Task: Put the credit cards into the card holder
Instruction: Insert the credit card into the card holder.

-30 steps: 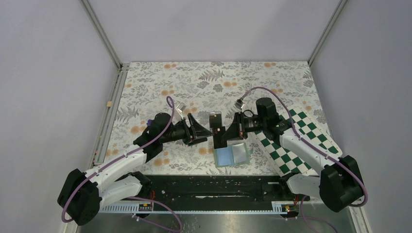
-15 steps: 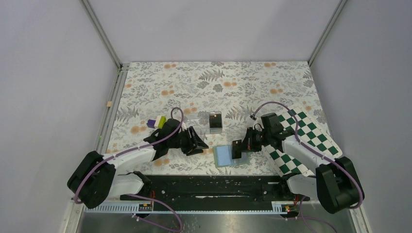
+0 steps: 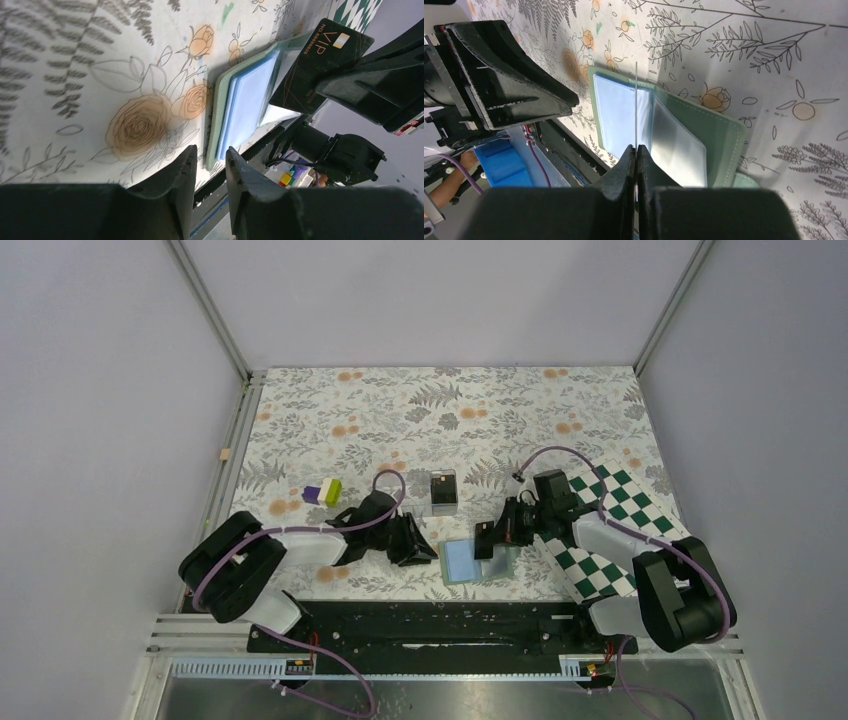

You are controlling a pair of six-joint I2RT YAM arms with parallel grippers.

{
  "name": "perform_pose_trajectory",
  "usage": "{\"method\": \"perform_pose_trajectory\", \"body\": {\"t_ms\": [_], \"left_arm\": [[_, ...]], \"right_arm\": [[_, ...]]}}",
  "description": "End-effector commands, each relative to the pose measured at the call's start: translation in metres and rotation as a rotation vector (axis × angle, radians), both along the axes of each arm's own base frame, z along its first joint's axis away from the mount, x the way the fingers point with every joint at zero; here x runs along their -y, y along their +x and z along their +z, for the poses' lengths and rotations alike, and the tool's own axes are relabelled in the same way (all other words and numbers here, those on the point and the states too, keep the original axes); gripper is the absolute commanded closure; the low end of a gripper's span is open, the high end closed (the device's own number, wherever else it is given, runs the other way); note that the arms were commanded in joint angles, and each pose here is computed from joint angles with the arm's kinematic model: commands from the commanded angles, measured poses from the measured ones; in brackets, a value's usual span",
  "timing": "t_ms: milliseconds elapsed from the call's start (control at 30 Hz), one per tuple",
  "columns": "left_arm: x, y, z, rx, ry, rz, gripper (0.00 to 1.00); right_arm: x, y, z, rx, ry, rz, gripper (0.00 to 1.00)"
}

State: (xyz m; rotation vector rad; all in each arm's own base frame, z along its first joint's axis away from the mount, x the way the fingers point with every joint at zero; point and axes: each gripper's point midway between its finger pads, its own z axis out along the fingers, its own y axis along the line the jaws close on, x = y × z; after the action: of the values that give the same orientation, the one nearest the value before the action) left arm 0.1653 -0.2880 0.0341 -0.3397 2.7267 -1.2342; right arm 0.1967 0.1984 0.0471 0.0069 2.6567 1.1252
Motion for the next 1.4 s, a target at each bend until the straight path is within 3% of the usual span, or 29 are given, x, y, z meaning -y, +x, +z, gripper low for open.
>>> {"method": "perform_pose_trajectory", "body": {"t_ms": [0, 800, 933, 1167, 1367], "left_arm": [[0.016, 0.008, 0.001, 0.029, -0.020, -0.009, 0.74], [0.020, -0.001, -0.021, -0.022, 0.061, -0.032, 0.93], [0.021, -0.002, -0.022, -0.028, 0.057, -0.026, 1.00], [0.020, -0.003, -0.024, -0.036, 0.062, -0.022, 1.00], [0.019, -0.004, -0.026, -0.040, 0.072, -0.023, 1.00]], "right_arm": [[-0.006, 0.007, -0.001, 0.025, 0.046, 0.006, 1.00], [-0.013, -0.018, -0.019, -0.084, 0.154, -0.015, 1.00], [-0.018, -0.015, -0.018, -0.090, 0.206, -0.044, 1.00], [-0.020, -0.020, -0.022, -0.147, 0.234, -0.076, 1.00], [-0.008, -0.033, -0.025, -0.189, 0.154, -0.111, 1.00]]}}
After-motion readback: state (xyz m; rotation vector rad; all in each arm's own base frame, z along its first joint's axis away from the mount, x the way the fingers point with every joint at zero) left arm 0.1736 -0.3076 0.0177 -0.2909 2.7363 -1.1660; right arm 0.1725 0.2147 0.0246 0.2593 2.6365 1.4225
